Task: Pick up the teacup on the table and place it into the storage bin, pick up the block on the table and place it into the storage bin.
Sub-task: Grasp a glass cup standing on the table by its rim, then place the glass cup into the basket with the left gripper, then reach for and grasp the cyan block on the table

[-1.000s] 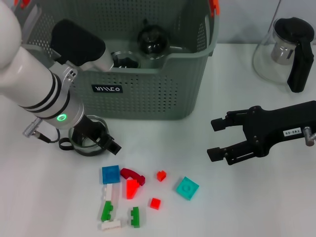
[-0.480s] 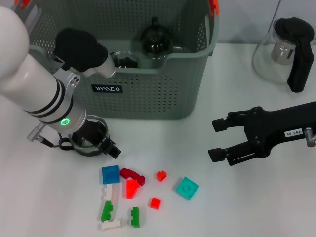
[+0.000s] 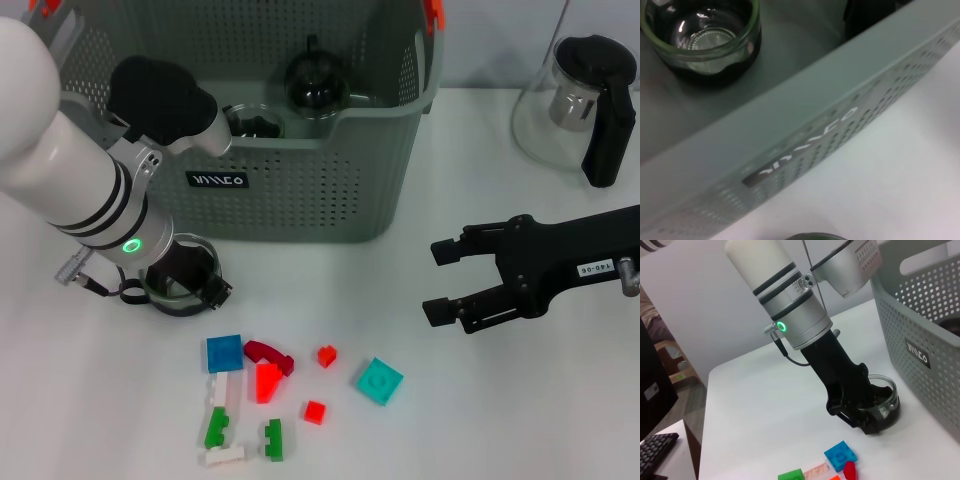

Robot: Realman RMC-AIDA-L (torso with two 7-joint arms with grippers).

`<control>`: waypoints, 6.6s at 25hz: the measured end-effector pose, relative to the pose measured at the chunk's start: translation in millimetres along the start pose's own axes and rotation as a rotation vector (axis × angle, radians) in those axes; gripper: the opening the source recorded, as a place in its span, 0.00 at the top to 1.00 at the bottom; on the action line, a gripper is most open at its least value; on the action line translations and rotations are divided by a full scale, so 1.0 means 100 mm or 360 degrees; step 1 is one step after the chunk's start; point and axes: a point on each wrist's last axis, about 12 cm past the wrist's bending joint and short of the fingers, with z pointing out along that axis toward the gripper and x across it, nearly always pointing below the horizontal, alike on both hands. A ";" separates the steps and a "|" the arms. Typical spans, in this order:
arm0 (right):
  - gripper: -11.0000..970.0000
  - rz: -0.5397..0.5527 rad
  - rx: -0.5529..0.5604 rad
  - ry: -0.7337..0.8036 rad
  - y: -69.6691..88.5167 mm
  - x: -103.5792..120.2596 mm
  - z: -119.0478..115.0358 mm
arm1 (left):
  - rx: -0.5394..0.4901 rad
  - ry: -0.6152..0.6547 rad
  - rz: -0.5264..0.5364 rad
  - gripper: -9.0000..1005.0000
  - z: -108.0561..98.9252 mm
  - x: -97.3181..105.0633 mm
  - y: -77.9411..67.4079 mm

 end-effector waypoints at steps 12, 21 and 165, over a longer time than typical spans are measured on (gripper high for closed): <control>0.02 0.0004 -0.0002 0.0001 0.00 0.01 -0.01 | -0.0033 0.0007 0.0002 0.94 -0.03 0.01 0.03; 0.02 0.0004 -0.0002 0.0002 0.00 0.01 -0.01 | 0.0110 -0.0028 0.0071 0.93 -0.63 0.05 -0.13; 0.02 0.0158 0.0364 0.1300 0.28 -0.90 1.28 | 0.0597 -0.1206 0.0561 0.14 -0.33 1.54 0.43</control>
